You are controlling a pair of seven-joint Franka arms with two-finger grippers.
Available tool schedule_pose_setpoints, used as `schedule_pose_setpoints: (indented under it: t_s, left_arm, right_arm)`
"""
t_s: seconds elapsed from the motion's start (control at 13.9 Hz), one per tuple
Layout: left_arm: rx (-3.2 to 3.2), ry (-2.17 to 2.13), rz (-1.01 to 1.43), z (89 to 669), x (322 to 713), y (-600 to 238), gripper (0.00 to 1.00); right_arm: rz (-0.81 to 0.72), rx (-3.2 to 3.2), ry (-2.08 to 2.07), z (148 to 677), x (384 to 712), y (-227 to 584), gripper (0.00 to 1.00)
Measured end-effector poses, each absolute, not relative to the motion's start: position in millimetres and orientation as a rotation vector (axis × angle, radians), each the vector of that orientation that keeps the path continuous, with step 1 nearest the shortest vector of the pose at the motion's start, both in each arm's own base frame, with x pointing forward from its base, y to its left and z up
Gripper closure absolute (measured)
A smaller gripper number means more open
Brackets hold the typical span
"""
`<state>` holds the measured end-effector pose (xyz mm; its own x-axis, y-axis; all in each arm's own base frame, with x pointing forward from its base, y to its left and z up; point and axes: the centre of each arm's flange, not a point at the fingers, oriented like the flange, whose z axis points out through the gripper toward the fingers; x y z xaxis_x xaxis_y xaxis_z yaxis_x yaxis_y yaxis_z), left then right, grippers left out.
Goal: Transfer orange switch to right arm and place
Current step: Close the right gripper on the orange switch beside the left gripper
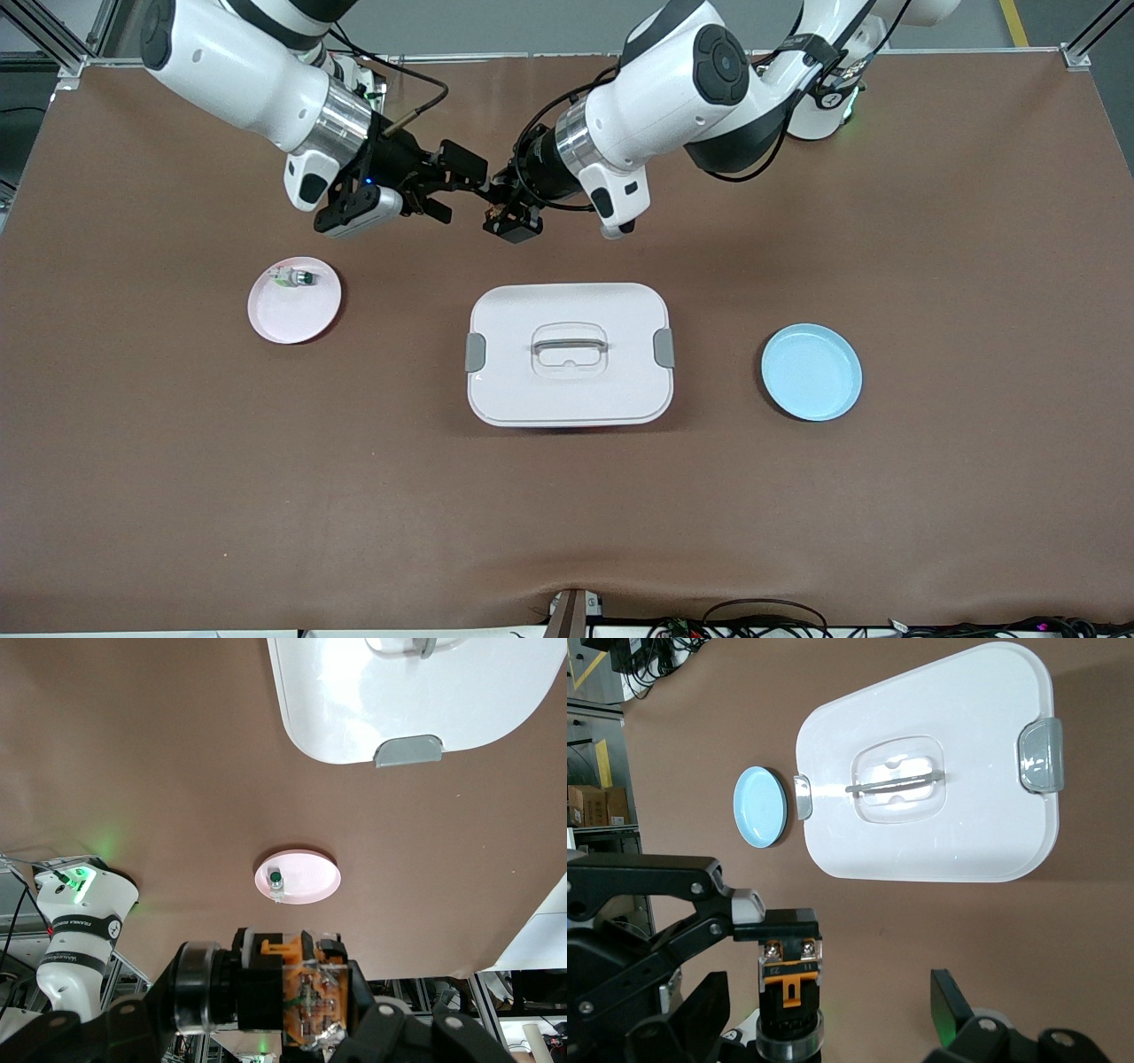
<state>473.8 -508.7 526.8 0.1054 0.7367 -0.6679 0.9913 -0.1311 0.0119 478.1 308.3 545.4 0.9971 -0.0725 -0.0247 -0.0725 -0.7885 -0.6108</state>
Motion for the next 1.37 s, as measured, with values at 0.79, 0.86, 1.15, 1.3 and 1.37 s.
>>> schedule_pose_setpoints:
  t_s: [0.79, 0.86, 1.15, 1.3, 1.37]
  left_arm:
    - [1.922, 1.68, -0.724, 527.3, 474.3, -508.6, 0.27]
    - [1.922, 1.679, -0.724, 527.4, 474.4, -508.6, 0.27]
    - [1.922, 1.679, -0.723, 527.5, 474.4, -508.6, 0.27]
    - [1.922, 1.679, -0.723, 527.6, 474.4, -508.6, 0.27]
    - [1.922, 1.679, -0.723, 527.6, 474.4, -508.6, 0.27]
  right_arm:
    - [-0.017, -2.479, 0.086, 541.7, 472.3, 319.8, 0.0]
    - [-0.024, -2.478, 0.087, 541.9, 472.3, 320.8, 0.0]
    - [-0.047, -2.473, 0.081, 538.7, 471.3, 330.0, 0.03]
    - [-0.051, -2.473, 0.081, 537.3, 471.6, 331.7, 0.12]
    - [-0.055, -2.473, 0.082, 537.1, 471.8, 332.0, 0.23]
